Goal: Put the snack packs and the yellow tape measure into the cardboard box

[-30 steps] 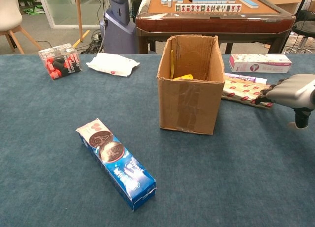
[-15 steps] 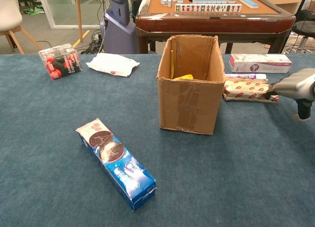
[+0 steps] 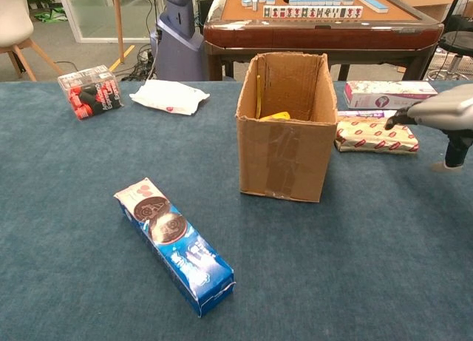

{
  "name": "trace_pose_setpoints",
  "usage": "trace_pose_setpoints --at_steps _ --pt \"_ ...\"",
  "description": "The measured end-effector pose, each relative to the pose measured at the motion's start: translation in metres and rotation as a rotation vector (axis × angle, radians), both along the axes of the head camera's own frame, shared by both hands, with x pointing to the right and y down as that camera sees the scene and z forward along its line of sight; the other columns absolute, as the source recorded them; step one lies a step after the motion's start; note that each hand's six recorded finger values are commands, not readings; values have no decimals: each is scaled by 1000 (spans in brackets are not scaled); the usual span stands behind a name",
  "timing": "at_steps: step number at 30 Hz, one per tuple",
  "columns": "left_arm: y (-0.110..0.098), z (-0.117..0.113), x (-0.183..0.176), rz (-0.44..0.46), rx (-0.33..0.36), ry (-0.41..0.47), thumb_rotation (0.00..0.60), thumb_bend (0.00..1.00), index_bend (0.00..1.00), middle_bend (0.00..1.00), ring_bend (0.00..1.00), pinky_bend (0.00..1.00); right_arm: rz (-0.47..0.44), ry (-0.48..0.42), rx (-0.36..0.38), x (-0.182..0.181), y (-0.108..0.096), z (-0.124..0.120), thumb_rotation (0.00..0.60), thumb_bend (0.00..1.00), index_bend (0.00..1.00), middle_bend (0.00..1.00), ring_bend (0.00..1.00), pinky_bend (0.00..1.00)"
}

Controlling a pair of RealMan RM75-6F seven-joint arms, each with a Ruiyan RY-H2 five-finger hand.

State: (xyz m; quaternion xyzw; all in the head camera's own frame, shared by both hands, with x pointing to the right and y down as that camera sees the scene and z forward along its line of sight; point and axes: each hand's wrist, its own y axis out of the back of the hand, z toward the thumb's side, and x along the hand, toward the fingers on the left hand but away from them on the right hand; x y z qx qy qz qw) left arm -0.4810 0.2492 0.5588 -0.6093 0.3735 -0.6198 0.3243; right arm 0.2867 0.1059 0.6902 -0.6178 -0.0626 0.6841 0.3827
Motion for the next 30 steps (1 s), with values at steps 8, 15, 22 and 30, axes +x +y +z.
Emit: trace_pose_setpoints --at_steps 8,15,22,30 --pt "0 -1 0 -1 3 4 600 263 394 340 321 623 116 -89 117 -5 -16 -4 600 98 90 35 0 23" --pt "0 -2 0 -3 5 7 600 263 394 340 321 623 222 -99 123 -12 -21 18 600 86 90 69 0 23" --pt "-1 -5 -1 -7 11 13 600 262 394 340 321 623 292 -127 160 -24 -33 33 600 87 89 137 5 23" --pt "-2 -8 -2 -12 21 18 600 263 394 340 321 623 357 -143 162 -31 -48 45 600 87 103 160 27 23"
